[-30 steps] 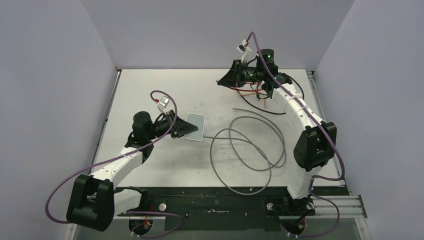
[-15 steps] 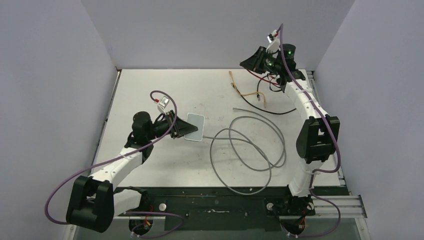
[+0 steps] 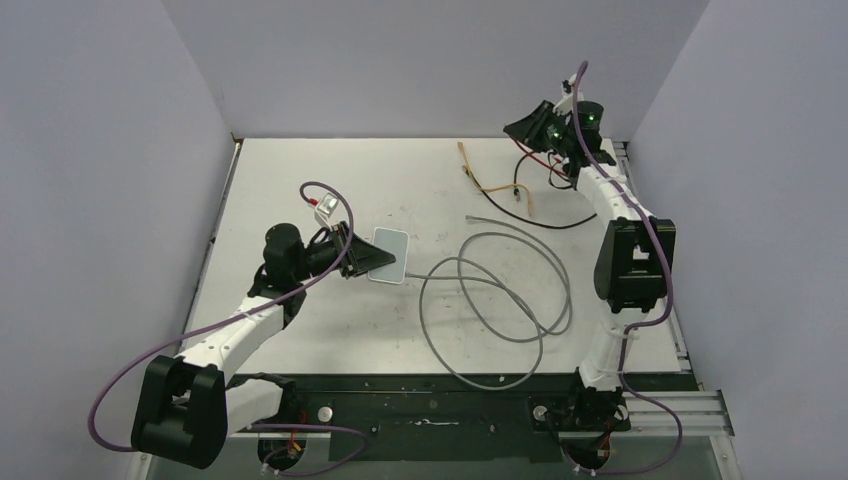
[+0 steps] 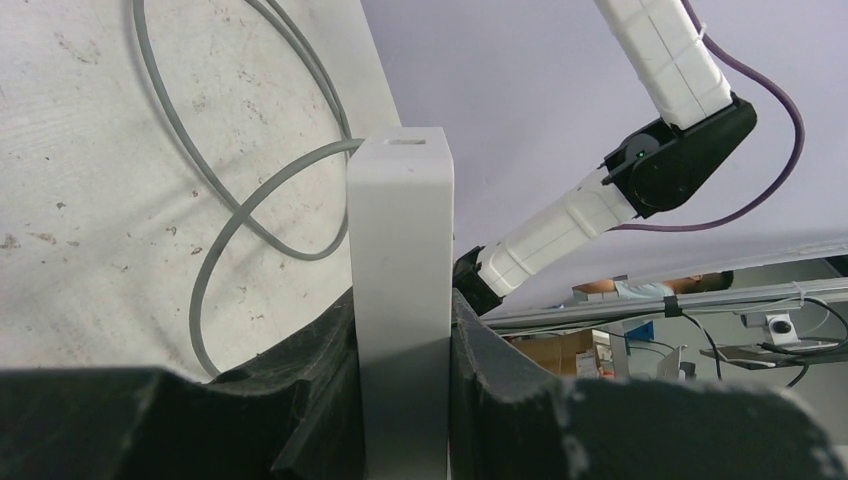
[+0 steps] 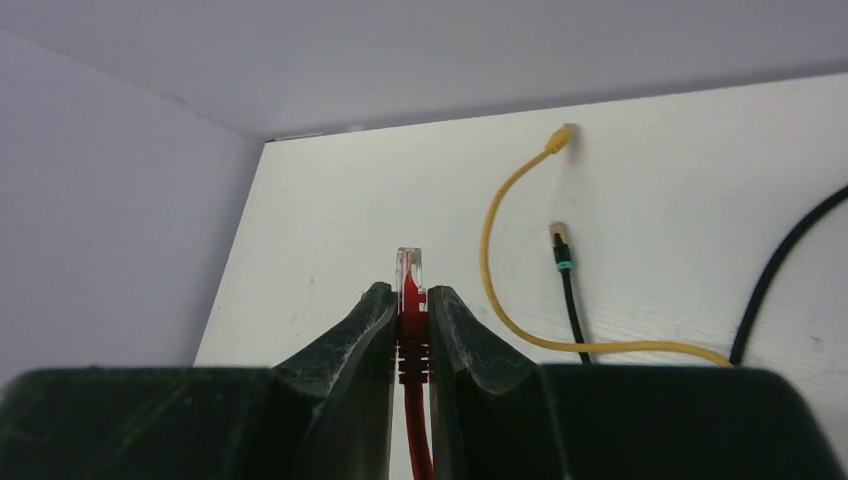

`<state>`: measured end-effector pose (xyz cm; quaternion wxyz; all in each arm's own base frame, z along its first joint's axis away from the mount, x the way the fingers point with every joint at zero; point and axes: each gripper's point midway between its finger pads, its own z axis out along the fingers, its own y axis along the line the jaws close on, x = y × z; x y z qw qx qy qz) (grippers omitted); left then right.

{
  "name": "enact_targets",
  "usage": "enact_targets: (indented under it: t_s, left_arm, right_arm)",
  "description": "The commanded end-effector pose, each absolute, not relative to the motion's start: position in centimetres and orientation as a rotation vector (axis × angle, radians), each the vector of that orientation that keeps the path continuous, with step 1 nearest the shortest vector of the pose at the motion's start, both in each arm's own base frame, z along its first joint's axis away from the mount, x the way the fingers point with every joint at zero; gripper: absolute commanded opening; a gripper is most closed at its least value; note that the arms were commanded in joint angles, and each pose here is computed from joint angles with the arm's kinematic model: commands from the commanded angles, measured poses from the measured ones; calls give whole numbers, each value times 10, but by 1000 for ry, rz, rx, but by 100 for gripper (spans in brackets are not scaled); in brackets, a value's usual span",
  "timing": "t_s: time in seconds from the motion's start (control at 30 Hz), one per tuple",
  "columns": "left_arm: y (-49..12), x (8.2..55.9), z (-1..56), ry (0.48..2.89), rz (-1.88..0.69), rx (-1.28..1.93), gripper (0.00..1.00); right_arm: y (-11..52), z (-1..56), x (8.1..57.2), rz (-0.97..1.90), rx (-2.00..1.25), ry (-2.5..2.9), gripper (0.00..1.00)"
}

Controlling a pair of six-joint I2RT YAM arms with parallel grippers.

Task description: Pull the plug from the switch port

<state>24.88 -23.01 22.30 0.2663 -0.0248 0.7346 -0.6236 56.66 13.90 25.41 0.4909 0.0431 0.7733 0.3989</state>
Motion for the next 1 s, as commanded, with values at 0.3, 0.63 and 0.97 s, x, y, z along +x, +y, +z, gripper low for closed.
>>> enact_targets:
  t_s: [0.3, 0.63, 0.97]
  left_arm:
    - [-232, 248, 246, 1921, -1681, 30, 0]
    - [-234, 249, 247, 1938, -1674, 51, 0]
    - [-231, 249, 247, 1944, -1660, 41, 0]
  right_arm:
    - [133, 190, 585, 955, 174, 1905, 5]
    - [154, 172, 606, 1000, 199, 1903, 5]
    - [168, 164, 633, 1058, 319, 1835, 5]
